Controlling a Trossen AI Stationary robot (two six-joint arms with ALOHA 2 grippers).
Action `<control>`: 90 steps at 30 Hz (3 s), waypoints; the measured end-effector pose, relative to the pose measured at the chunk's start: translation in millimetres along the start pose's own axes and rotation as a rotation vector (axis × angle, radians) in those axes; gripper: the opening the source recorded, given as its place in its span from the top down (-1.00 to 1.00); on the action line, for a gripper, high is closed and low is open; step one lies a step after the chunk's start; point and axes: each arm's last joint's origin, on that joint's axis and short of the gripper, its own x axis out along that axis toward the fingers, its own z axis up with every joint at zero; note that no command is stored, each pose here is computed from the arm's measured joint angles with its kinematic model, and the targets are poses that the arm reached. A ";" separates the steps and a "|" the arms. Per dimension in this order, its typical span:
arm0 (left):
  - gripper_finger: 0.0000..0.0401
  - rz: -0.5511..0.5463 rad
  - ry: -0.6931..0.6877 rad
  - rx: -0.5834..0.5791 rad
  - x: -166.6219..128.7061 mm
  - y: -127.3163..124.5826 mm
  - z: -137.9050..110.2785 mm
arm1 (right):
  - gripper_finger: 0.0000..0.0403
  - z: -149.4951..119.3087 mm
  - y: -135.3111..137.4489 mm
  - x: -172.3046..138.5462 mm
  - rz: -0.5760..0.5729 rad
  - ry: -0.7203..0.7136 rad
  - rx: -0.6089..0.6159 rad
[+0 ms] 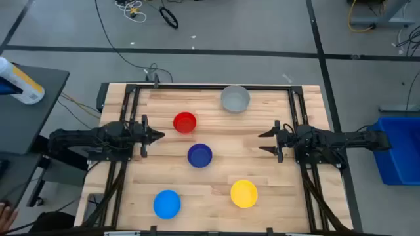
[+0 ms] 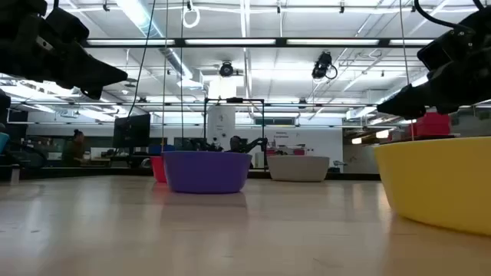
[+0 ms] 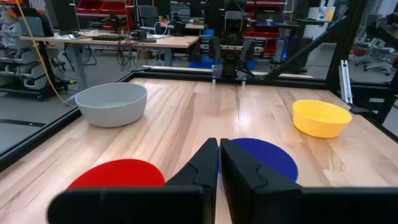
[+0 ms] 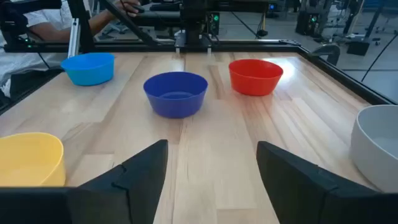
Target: Nest bowls inside each other
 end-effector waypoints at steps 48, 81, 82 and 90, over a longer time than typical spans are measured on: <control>0.89 0.000 0.000 0.000 0.0 0.0 0.0 | -0.52 0.0 0.0 0.0 0.000 0.000 0.000; 0.89 0.014 -0.004 0.000 0.0 0.4 0.3 | -0.18 3.8 0.0 -0.1 0.000 -0.039 -0.001; 0.89 0.026 -0.004 0.000 0.0 0.7 0.3 | -0.17 4.9 0.0 -0.1 0.000 -0.051 -0.001; 0.89 0.063 -0.004 0.015 0.0 1.8 0.3 | -0.10 17.7 -0.8 -1.6 -0.024 -0.184 -0.001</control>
